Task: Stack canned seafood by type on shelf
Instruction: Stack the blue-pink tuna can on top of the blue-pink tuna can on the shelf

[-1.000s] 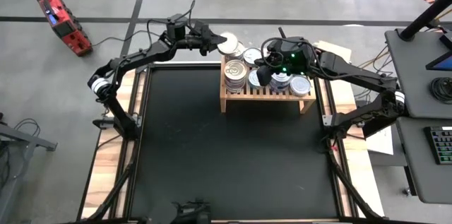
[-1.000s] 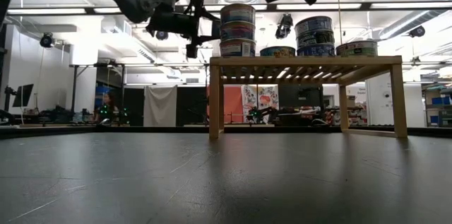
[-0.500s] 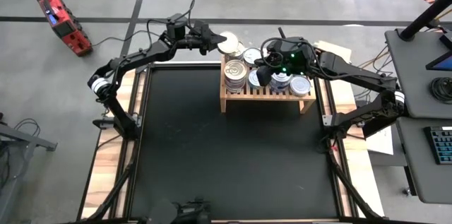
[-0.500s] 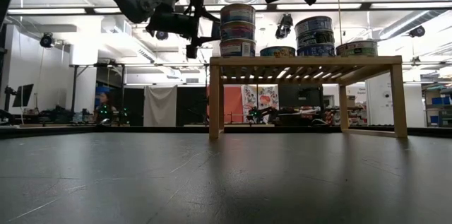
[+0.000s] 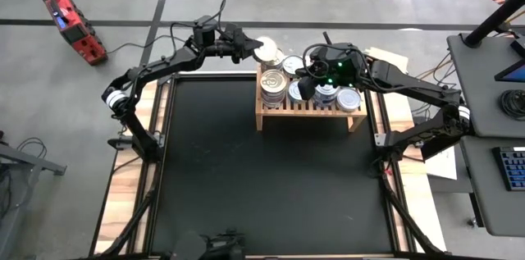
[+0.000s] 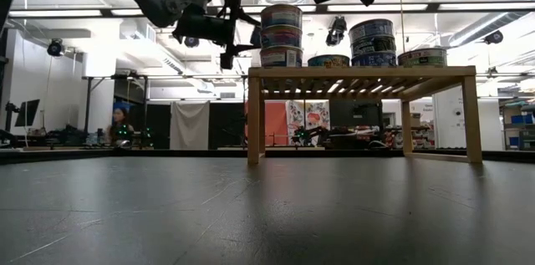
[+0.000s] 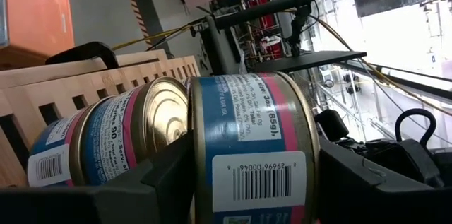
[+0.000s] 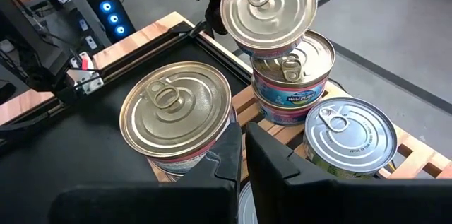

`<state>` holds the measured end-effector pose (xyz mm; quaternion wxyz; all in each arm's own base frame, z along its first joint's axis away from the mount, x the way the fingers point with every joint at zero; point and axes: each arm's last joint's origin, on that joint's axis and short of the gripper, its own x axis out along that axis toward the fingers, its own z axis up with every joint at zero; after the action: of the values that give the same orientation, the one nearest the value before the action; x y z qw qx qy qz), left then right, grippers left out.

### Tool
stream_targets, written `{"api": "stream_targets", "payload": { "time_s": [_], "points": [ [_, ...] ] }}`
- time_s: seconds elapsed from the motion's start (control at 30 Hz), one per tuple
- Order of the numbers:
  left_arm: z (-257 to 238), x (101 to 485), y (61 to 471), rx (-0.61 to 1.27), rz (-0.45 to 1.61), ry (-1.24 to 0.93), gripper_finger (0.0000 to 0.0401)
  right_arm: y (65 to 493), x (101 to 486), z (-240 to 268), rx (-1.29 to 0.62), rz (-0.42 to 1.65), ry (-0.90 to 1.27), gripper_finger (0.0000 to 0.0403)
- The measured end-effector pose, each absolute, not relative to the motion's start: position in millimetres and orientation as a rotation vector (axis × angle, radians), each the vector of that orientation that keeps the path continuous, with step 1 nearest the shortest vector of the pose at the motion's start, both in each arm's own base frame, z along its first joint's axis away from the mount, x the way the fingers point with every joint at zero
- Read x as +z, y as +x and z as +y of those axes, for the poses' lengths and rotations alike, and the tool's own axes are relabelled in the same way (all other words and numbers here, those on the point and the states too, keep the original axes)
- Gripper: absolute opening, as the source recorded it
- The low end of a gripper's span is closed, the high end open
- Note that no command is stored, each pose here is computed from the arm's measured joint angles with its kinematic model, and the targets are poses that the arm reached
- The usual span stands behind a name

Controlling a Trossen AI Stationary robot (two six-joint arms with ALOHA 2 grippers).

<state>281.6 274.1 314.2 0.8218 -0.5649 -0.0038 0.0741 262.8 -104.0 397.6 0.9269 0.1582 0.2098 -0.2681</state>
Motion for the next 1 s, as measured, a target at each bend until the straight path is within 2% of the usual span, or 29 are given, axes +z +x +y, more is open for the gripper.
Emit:
{"api": "stream_targets", "payload": {
  "time_s": [0.2, 1.0],
  "points": [
    [274.2, 314.2, 281.6, 0.159, -0.009, -1.202, 0.0226, 262.8, 397.6, -104.0, -0.55, 0.43, 0.324, 0.0013],
    [270.9, 313.6, 285.3, 0.174, -0.015, -1.268, 0.0226, 262.4, 397.6, -105.0, -0.551, 0.433, 0.314, 0.0013]
  ]
}}
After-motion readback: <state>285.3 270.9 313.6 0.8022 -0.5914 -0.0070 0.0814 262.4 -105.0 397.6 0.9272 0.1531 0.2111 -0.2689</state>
